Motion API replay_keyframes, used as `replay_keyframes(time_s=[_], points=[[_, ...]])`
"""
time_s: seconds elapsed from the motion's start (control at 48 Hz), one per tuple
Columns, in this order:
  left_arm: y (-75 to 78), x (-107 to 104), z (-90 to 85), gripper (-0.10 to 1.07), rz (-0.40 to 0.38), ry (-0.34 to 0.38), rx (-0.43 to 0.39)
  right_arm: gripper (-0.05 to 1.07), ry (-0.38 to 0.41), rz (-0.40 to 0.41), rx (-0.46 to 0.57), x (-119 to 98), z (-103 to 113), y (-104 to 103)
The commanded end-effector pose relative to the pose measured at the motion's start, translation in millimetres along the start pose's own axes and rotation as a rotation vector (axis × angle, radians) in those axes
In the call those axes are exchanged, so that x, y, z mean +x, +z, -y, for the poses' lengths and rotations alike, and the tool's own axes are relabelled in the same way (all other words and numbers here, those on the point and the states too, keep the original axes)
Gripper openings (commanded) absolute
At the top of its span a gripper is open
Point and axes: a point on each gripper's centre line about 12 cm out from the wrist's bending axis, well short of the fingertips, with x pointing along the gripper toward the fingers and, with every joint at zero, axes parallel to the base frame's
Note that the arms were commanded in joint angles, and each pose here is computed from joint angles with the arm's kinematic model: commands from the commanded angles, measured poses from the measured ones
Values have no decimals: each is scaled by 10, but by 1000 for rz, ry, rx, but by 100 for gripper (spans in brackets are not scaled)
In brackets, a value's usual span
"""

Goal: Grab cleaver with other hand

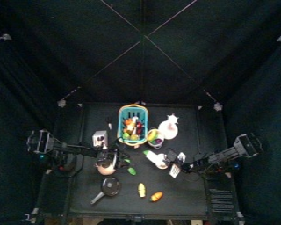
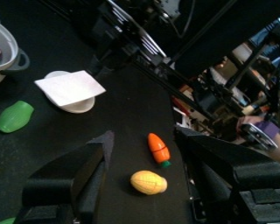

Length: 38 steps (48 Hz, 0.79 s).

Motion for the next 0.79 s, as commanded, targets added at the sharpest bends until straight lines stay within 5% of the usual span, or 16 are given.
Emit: replay_keyframes(time_s=[0.0,0.312,0.771], points=[[79,16,-3,93,45,12,-49,47,41,47,-2,-87,-150,163],[123,60,-100,92,114,85,-186,47,90,228,-200,-214,-398,492],[170,357,-152,92,147,109,-287,47,62,252,-236,-149,-457,575]])
